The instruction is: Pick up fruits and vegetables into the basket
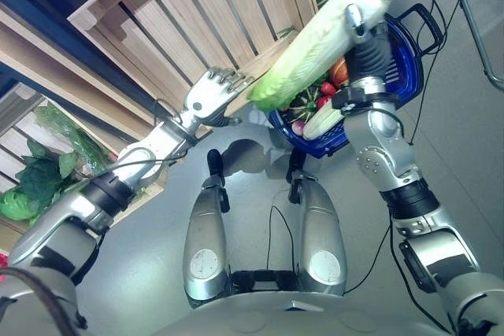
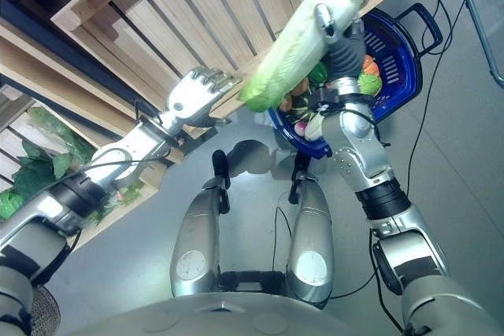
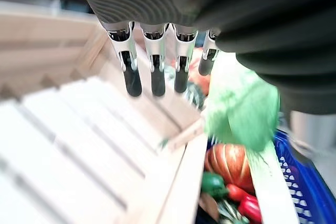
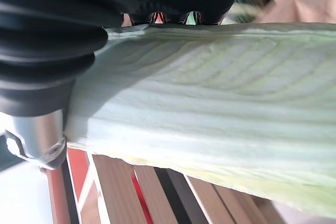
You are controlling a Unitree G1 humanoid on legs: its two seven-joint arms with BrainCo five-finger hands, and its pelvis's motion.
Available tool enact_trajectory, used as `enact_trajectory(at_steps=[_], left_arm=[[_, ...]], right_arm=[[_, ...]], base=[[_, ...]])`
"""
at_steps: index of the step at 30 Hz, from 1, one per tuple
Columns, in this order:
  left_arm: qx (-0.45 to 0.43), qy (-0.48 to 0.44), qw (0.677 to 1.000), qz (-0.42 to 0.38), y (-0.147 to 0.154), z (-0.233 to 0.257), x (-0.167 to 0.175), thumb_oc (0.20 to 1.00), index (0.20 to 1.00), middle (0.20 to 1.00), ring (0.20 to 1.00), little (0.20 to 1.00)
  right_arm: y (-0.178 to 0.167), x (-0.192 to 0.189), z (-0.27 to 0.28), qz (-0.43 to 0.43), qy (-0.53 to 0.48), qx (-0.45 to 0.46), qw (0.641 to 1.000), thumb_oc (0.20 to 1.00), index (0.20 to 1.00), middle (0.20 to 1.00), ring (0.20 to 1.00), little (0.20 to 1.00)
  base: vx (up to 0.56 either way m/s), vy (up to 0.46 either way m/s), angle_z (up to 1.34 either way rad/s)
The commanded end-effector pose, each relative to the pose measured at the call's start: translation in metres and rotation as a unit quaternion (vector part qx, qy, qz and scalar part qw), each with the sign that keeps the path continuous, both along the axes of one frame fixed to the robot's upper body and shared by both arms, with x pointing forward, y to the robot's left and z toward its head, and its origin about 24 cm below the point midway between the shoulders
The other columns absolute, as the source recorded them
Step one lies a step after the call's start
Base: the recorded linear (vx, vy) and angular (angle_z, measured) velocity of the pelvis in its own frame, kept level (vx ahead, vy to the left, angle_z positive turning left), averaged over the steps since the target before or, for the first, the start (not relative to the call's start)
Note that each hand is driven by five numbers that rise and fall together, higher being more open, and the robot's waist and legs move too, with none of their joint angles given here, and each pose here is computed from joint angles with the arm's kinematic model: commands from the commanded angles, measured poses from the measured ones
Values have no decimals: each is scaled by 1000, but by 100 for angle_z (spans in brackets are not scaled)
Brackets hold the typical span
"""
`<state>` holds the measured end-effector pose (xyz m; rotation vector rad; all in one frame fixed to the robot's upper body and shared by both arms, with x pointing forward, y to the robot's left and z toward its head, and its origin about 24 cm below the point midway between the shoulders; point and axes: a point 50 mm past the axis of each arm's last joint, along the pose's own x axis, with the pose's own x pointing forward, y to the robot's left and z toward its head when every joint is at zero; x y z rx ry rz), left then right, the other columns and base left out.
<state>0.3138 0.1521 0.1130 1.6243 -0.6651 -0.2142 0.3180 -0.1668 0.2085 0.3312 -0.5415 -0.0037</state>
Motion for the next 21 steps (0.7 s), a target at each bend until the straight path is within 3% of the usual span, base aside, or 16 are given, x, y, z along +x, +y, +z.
enact_trajectory(at_steps=[1,7,11,16,21], left_arm=[[-171,88,981,31,7,-6,-10,1000,1000,1000,1000,1000],[-309,218,918,117,45,-51,-27,1000,1000,1000,1000,1000],[-341,247,897,136,56,-63,-37,1000,1000,1000,1000,1000],[-372,305,870,114,51,-75,-53,1000,1000,1000,1000,1000],[-374,378,843,76,33,-85,-61,1000,1000,1000,1000,1000]], right_arm=[[-27,-22,39,-61,-122,-5,991,200,200,200,200,200],[-73,-31,43,-159,-132,-23,978,200,200,200,200,200],[-91,-37,44,-218,-130,-41,966,200,200,200,200,200],[-121,-38,43,-347,-85,-95,929,200,200,200,200,200],[-141,-18,38,-364,-11,-101,926,200,200,200,200,200]], base=[[-33,-11,-2],[-15,-11,-2],[-19,-38,-4],[-21,-63,-1],[-18,-63,-1]])
